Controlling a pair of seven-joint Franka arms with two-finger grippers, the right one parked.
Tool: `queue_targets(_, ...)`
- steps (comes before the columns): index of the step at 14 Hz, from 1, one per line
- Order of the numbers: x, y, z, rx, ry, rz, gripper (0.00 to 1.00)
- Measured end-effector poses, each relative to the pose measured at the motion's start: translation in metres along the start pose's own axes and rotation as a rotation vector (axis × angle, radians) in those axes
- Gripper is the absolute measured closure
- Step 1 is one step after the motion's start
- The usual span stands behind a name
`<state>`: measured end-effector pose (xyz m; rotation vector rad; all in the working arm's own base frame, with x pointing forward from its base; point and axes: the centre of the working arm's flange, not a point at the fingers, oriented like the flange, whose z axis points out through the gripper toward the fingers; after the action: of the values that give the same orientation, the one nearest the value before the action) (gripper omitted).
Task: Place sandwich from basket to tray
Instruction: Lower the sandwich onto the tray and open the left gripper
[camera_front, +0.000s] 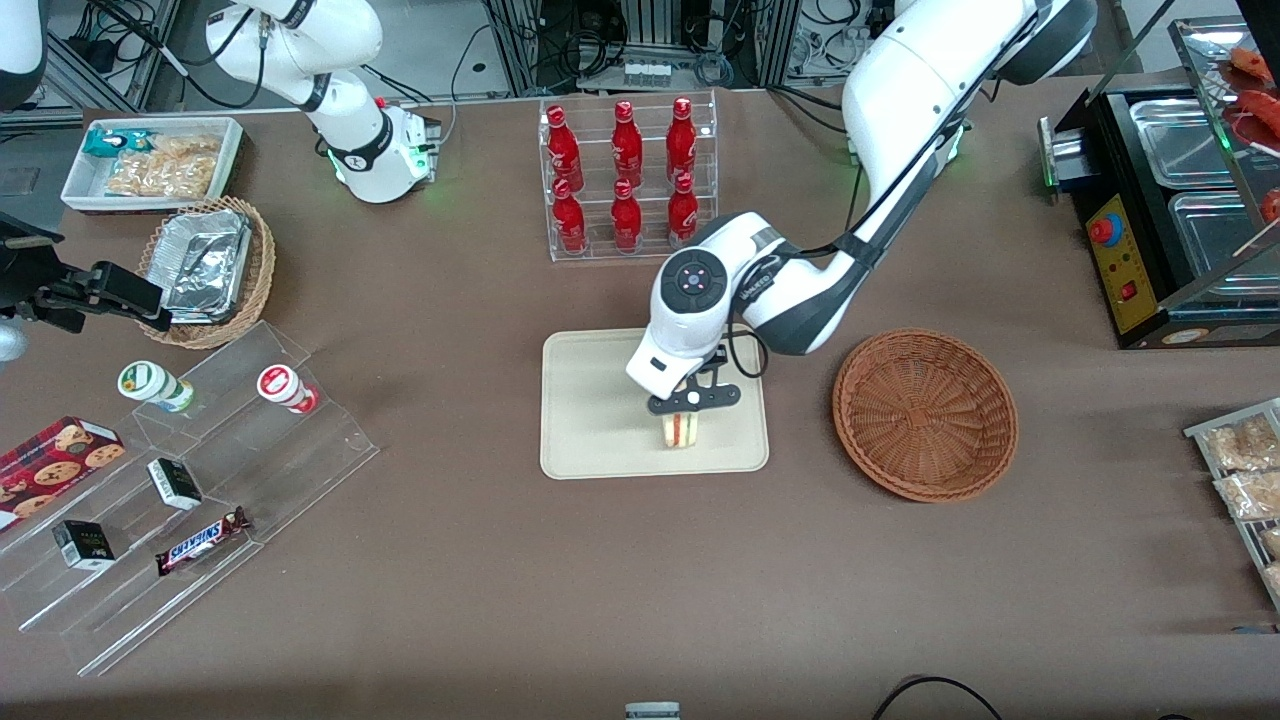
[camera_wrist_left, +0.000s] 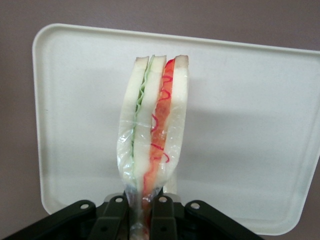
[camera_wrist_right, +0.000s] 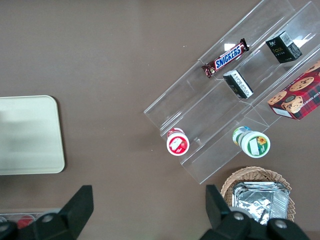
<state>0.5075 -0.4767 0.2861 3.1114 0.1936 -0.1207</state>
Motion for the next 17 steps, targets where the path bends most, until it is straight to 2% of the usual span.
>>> queue_targets(4,-0.014,0.016,0.012,0.011,-0.001,0.021,0.85)
queue_targets(9,-0.006,0.024,0.029,0.007,-0.013,0.015,0.84)
queue_targets(13,-0.004,0.029,0.037,0.013,-0.001,0.014,0.74)
queue_targets(14,-0.004,0.029,0.038,0.016,0.004,0.008,0.68)
queue_targets(17,-0.003,0.03,0.039,0.017,0.009,-0.016,0.38)
